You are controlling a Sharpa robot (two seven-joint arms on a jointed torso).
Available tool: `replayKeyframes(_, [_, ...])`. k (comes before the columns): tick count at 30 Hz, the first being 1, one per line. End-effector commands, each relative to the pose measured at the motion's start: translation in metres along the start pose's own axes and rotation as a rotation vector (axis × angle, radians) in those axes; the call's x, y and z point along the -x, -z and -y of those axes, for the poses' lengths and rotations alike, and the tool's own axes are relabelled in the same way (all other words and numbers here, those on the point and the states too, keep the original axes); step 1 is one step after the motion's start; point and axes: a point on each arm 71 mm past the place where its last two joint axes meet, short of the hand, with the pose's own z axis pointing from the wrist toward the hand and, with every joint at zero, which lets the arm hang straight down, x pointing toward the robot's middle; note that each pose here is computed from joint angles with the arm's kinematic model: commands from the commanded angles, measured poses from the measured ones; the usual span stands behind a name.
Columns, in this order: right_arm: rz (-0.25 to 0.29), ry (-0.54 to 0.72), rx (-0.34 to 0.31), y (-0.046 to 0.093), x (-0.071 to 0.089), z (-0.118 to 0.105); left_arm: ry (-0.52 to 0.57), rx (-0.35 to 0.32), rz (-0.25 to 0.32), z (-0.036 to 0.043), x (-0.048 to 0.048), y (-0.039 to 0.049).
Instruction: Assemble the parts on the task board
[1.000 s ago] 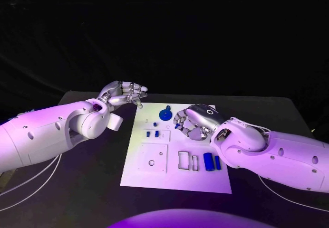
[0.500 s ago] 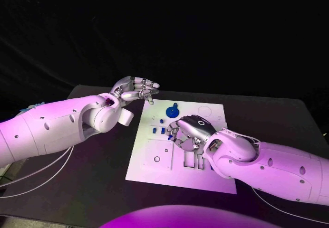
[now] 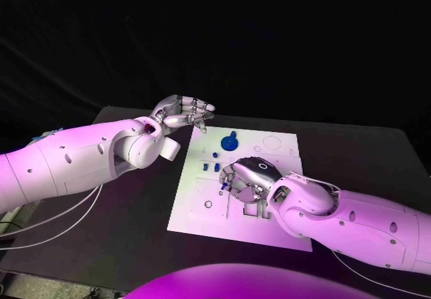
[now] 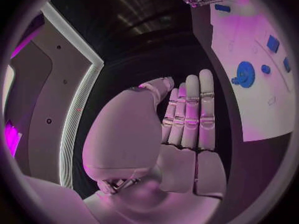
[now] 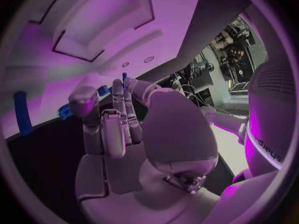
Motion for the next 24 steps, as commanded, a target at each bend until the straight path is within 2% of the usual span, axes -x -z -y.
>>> replayKeyframes(1, [-0.031, 0.005, 0.008, 0.0002, -0.0049, -0.0017, 0.01, -0.012, -0.014, 0.0017, -0.0027, -0.0008])
replayKeyframes(24, [-0.041, 0.016, -0.002, -0.0024, -0.0116, -0.0004, 0.012, -0.006, -0.019, 0.0014, -0.0031, -0.0007])
